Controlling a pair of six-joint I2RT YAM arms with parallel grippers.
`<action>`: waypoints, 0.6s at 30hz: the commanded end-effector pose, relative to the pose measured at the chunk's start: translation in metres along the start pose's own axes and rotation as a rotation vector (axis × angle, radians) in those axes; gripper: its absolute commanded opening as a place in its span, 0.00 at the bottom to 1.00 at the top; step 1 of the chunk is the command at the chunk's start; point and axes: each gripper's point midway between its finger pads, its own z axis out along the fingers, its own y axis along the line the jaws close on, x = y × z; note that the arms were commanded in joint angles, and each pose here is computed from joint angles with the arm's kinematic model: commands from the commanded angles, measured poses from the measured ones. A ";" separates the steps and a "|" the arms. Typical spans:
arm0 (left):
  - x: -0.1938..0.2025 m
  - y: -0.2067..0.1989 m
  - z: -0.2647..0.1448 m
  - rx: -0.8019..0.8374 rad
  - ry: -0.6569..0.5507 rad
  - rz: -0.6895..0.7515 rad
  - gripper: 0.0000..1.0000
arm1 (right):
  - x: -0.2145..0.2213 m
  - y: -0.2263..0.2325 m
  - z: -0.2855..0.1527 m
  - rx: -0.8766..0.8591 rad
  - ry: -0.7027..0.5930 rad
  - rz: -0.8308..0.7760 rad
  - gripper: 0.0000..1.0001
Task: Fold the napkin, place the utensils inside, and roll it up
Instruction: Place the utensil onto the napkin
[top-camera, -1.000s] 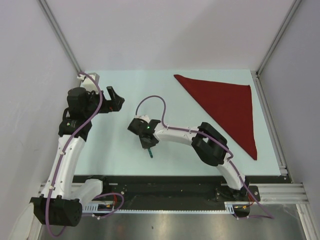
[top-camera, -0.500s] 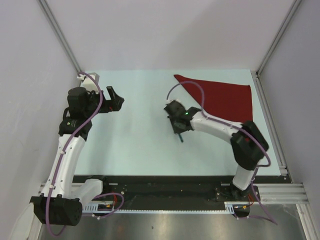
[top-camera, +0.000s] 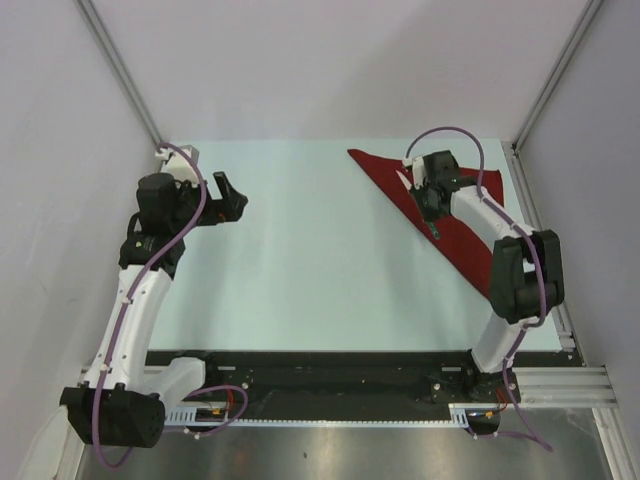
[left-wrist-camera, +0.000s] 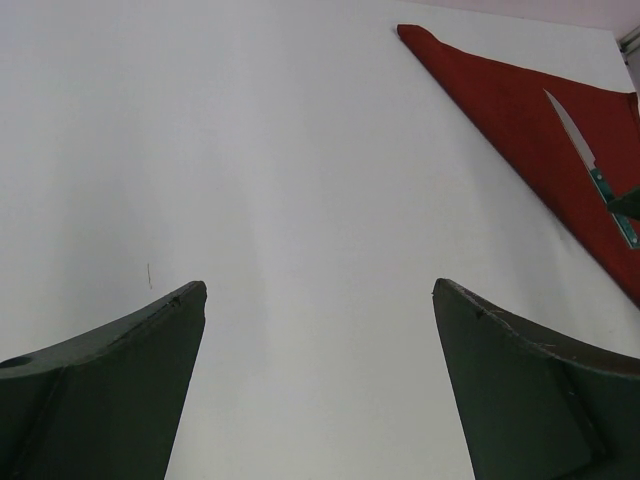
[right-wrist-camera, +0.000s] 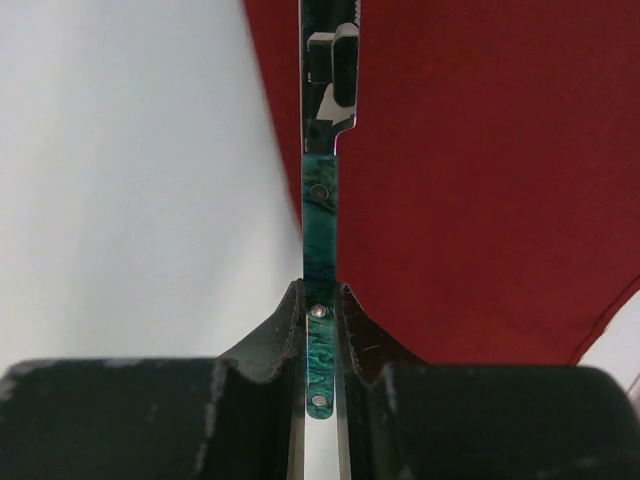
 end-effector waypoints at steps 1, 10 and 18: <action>-0.007 0.002 0.000 0.000 -0.030 0.000 1.00 | -0.033 -0.031 0.009 -0.042 -0.064 -0.112 0.00; -0.005 0.005 0.002 -0.013 -0.024 0.002 1.00 | -0.011 -0.059 0.043 -0.044 0.002 -0.191 0.00; -0.005 0.005 0.002 -0.016 -0.025 0.003 1.00 | 0.013 -0.062 0.051 -0.052 0.045 -0.177 0.00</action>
